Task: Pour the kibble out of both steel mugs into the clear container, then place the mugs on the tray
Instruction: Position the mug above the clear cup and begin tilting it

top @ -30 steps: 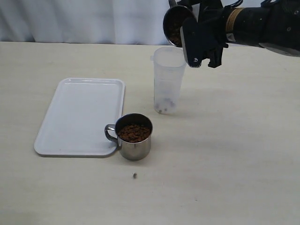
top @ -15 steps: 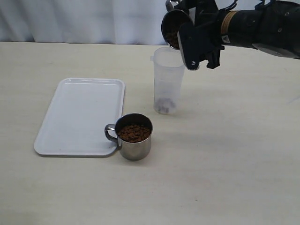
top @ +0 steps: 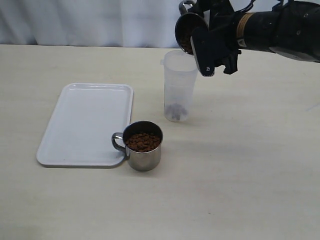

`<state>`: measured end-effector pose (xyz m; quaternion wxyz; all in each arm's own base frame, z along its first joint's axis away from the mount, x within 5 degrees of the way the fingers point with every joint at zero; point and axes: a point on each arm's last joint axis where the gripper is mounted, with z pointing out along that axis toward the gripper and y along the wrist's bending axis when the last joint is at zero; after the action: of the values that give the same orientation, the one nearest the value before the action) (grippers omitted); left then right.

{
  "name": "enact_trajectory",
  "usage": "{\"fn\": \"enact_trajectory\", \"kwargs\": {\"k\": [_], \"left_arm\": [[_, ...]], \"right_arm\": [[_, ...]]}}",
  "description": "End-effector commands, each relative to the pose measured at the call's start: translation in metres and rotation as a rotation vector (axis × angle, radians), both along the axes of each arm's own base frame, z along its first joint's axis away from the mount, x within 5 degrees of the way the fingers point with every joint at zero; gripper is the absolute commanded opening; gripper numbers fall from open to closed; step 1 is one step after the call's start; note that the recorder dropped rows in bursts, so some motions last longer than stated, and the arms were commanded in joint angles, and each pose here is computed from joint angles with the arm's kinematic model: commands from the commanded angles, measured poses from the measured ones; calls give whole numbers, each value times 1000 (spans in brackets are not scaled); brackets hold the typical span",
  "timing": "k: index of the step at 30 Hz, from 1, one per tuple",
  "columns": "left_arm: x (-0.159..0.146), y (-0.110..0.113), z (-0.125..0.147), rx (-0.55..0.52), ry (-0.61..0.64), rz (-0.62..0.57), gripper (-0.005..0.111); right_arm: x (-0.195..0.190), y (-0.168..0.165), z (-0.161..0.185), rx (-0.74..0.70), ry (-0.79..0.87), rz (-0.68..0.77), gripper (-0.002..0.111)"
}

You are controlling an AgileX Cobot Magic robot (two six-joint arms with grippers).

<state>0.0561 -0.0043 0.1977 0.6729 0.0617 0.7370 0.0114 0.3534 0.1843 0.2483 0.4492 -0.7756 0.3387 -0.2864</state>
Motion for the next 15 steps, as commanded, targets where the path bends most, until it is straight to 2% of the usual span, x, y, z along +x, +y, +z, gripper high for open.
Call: {"fn": "enact_trajectory", "kwargs": {"k": [1,15], "left_arm": [[0,0,0,-7,-7,-7,0],[0,0,0,-7,-7,-7,0]], "right_arm": [[-2,-1,2,-17,-9,-2,4],[-9,5,9,-42,-16,-14,4]]}}
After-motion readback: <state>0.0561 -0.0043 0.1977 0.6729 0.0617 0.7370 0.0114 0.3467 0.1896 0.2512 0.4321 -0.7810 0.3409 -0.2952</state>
